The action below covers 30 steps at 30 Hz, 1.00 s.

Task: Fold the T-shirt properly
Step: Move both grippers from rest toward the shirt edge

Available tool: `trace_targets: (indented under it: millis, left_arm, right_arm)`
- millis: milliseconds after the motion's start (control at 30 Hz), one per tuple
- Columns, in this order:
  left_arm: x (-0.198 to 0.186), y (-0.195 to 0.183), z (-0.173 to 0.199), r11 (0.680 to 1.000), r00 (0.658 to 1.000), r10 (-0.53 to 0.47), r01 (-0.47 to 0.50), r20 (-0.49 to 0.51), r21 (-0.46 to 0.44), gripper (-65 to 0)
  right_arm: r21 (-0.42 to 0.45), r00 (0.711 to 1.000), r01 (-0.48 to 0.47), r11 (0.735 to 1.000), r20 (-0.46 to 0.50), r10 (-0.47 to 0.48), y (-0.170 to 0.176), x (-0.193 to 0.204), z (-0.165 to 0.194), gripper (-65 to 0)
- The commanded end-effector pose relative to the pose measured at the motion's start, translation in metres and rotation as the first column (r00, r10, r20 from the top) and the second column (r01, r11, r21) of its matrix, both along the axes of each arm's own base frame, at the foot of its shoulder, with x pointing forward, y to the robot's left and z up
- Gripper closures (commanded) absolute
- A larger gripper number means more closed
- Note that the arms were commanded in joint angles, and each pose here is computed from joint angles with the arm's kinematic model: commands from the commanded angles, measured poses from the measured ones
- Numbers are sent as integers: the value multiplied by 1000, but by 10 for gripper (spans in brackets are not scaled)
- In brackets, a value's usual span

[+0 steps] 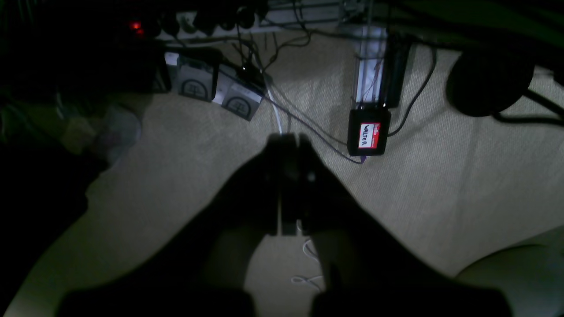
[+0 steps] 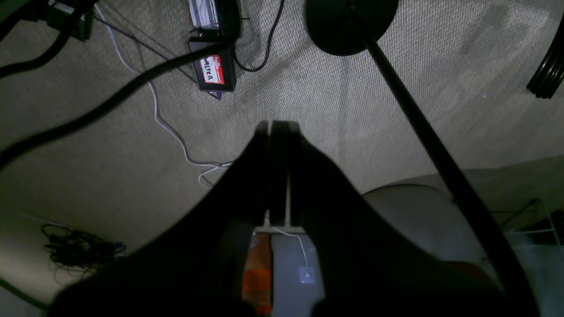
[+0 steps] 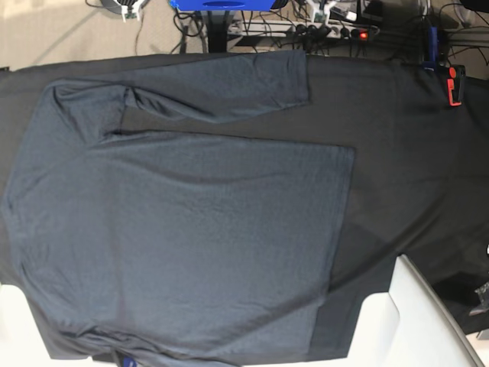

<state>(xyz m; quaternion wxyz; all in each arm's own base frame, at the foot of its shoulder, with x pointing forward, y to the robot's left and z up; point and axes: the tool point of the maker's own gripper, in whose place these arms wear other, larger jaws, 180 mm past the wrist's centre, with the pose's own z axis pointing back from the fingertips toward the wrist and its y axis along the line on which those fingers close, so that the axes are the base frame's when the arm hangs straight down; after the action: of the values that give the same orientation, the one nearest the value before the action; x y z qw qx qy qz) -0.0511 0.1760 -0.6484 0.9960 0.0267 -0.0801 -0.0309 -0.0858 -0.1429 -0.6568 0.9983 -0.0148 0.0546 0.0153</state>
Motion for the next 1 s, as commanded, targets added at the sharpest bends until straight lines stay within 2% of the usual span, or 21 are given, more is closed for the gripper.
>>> trace_targets:
  millis: [0, 200, 367, 467, 600, 700, 833, 900, 933, 967]
  left_arm:
    - [-7, 11, 5, 1000, 1000, -14, 14, 10, 20, 0]
    - [3, 21, 38, 998, 987, -63, 58, 149, 33, 0]
    - [16, 25, 72, 994, 961, -110, 102, 252, 42, 0]
    - [30, 18, 103, 991, 931, -137, 133, 338, 36, 0]
    - [63, -2, 156, 986, 863, -151, 163, 483, 18, 0]
    - [95, -16, 203, 988, 791, -115, 156, 601, -16, 0]
    - [132, 7, 248, 989, 711, 110, -11, 695, -146, 0]
    - [144, 21, 256, 979, 688, 179, -50, 704, -200, 0]
    - [154, 24, 261, 976, 675, 184, -38, 714, -215, 0]
    - [161, 28, 263, 977, 669, 170, -20, 724, -211, 0]
  right_arm:
    - [-5, 1000, 3, 1000, -22, -3, -2, -15, 3, -2]
    - [-40, 999, -9, 999, 38, 10, -23, -28, 16, 0]
    - [-112, 994, 100, 989, 56, -94, -53, -31, 38, 0]
    - [-157, 983, 133, 979, 150, -109, -74, -11, 64, 0]
    - [-185, 957, 115, 976, 284, -59, -86, 21, 106, 0]
    - [-197, 920, 96, 976, 391, -12, -89, 48, 143, 0]
    - [-198, 838, 107, 974, 545, 19, -85, 99, 189, -2]
    - [-201, 793, 143, 969, 609, 9, -85, 121, 210, -2]
    - [-208, 773, 160, 965, 634, 9, -88, 130, 220, -2]
    - [-216, 766, 167, 962, 643, 11, -91, 136, 228, -2]
